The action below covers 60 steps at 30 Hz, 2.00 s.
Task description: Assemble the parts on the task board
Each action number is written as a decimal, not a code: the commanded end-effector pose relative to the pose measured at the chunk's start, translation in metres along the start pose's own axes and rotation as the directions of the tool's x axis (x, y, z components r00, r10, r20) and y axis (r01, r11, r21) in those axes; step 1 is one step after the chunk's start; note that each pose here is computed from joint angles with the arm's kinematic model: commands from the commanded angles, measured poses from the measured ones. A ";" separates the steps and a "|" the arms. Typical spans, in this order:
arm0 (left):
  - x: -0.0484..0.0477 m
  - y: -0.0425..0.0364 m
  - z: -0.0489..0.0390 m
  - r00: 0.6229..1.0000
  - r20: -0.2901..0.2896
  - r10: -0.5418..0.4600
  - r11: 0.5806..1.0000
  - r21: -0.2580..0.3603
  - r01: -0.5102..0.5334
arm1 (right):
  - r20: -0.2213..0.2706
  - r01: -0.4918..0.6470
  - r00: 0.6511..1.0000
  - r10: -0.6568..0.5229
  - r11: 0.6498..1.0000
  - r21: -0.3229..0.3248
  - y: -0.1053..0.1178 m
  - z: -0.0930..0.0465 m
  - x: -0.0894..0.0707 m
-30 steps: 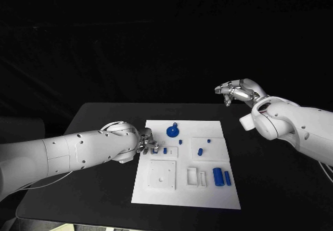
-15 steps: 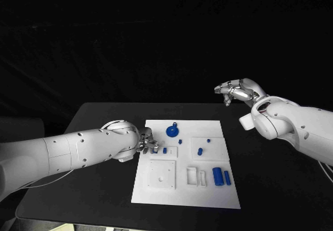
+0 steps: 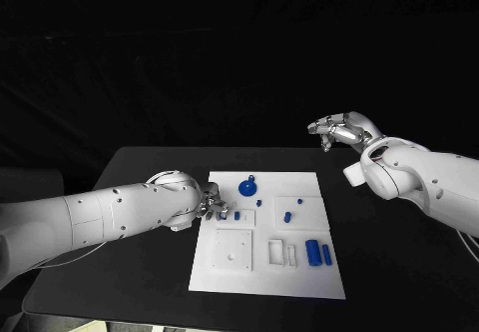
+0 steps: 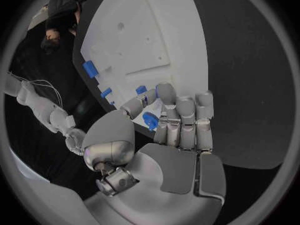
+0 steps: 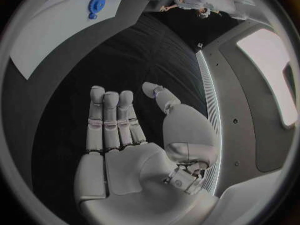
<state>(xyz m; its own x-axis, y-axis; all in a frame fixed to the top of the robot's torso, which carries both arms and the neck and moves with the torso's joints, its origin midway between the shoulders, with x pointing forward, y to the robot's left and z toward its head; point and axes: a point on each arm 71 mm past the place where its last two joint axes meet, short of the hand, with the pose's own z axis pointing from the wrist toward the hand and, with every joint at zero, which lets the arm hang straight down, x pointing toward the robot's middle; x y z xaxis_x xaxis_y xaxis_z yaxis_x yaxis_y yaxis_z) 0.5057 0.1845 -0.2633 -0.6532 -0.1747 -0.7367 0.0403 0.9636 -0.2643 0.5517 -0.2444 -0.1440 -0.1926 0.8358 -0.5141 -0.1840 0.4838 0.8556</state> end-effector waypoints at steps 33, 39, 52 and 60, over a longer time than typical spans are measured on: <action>0.0186 -0.0155 0.0051 0.991 -0.125 0.045 0.999 0.021 -0.042 | -0.026 0.010 1.000 -0.010 1.000 -0.011 0.001 0.001 0.003; 0.0186 -0.0184 0.0053 0.992 -0.121 0.037 0.999 0.029 -0.034 | -0.027 0.011 1.000 -0.011 1.000 -0.011 0.001 0.001 0.003; 0.0173 -0.0208 0.0062 0.990 -0.132 0.045 0.999 0.032 -0.042 | -0.029 0.011 1.000 -0.012 1.000 -0.010 0.001 0.001 0.003; 0.0135 -0.0215 0.0072 0.991 -0.127 0.047 0.999 0.027 -0.044 | -0.031 0.012 0.999 -0.012 1.000 -0.010 0.001 0.001 0.004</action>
<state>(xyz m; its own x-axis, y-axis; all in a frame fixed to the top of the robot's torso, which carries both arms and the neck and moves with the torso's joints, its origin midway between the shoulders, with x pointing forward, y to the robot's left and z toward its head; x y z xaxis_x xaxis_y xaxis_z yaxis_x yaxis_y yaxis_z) 0.5087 0.1688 -0.2647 -0.6978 -0.1238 -0.7055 0.0612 0.9711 -0.2309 0.5525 -0.2423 -0.1447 -0.2034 0.8295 -0.5201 -0.1859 0.4888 0.8523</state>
